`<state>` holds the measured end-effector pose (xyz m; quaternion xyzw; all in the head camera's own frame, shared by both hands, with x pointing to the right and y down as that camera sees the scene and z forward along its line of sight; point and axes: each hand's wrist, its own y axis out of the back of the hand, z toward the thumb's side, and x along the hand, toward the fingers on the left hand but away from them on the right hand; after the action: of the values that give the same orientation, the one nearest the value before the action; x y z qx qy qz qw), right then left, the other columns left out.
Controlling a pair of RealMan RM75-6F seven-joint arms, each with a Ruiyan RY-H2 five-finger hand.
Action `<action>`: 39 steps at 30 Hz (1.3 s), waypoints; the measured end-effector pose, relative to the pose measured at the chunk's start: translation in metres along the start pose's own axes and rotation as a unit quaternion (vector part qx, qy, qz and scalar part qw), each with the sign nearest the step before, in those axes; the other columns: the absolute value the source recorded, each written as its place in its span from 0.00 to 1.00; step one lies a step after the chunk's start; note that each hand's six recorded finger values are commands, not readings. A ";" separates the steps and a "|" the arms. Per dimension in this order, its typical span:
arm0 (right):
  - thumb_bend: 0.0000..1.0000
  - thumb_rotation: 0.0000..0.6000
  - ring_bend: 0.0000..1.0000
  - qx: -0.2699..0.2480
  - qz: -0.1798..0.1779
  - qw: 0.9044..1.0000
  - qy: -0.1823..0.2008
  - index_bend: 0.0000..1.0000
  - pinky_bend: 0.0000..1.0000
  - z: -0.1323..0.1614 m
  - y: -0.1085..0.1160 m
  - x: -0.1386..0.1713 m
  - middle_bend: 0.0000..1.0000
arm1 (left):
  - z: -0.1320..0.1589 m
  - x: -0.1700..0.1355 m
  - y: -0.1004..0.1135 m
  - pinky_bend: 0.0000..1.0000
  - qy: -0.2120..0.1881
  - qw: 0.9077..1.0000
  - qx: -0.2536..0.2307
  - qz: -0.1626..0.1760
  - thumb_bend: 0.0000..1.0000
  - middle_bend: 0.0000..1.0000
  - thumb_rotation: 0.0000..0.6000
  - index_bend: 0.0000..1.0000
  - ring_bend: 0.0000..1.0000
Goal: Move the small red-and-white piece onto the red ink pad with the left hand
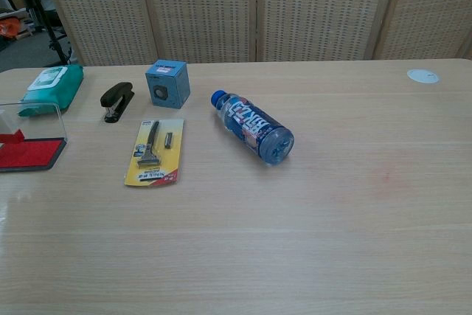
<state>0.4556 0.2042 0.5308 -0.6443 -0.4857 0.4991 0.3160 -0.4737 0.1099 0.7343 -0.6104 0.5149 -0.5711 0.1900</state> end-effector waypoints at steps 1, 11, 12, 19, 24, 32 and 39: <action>0.00 1.00 0.00 -0.001 0.000 1.000 0.000 0.00 0.00 -0.001 0.001 0.000 0.00 | 0.001 -0.001 -0.003 0.92 -0.002 1.000 -0.001 -0.002 0.48 0.99 1.00 0.59 1.00; 0.00 1.00 0.00 -0.004 0.001 1.000 -0.003 0.00 0.00 -0.003 0.001 -0.002 0.00 | 0.003 0.001 -0.015 0.92 -0.007 1.000 0.003 0.004 0.48 0.99 1.00 0.59 1.00; 0.00 1.00 0.00 -0.004 0.001 1.000 -0.003 0.00 0.00 -0.003 0.001 -0.002 0.00 | 0.002 0.001 -0.016 0.92 -0.006 1.000 0.002 0.004 0.48 0.99 1.00 0.59 1.00; 0.00 1.00 0.00 -0.004 0.001 1.000 -0.004 0.00 0.00 -0.004 0.002 -0.002 0.00 | -0.002 -0.001 -0.023 0.92 -0.002 1.000 0.002 -0.004 0.49 0.99 1.00 0.60 1.00; 0.00 1.00 0.00 -0.006 0.000 1.000 -0.004 0.00 0.00 -0.004 0.003 -0.001 0.00 | -0.005 -0.001 -0.026 0.92 0.002 1.000 0.000 -0.007 0.48 0.99 1.00 0.60 1.00; 0.00 1.00 0.00 -0.007 -0.001 1.000 -0.005 0.00 0.00 -0.005 0.004 -0.001 0.00 | -0.007 -0.001 -0.031 0.92 0.004 1.000 0.005 -0.015 0.49 0.99 1.00 0.60 1.00; 0.00 1.00 0.00 -0.010 -0.002 1.000 -0.005 0.00 0.00 -0.005 0.005 -0.001 0.00 | -0.007 0.000 -0.034 0.92 0.007 1.000 0.009 -0.017 0.49 0.99 1.00 0.61 1.00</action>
<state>0.4621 0.2020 0.5287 -0.6439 -0.4935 0.4967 0.3084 -0.4664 0.1260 0.7639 -0.6135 0.5006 -0.5831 0.1816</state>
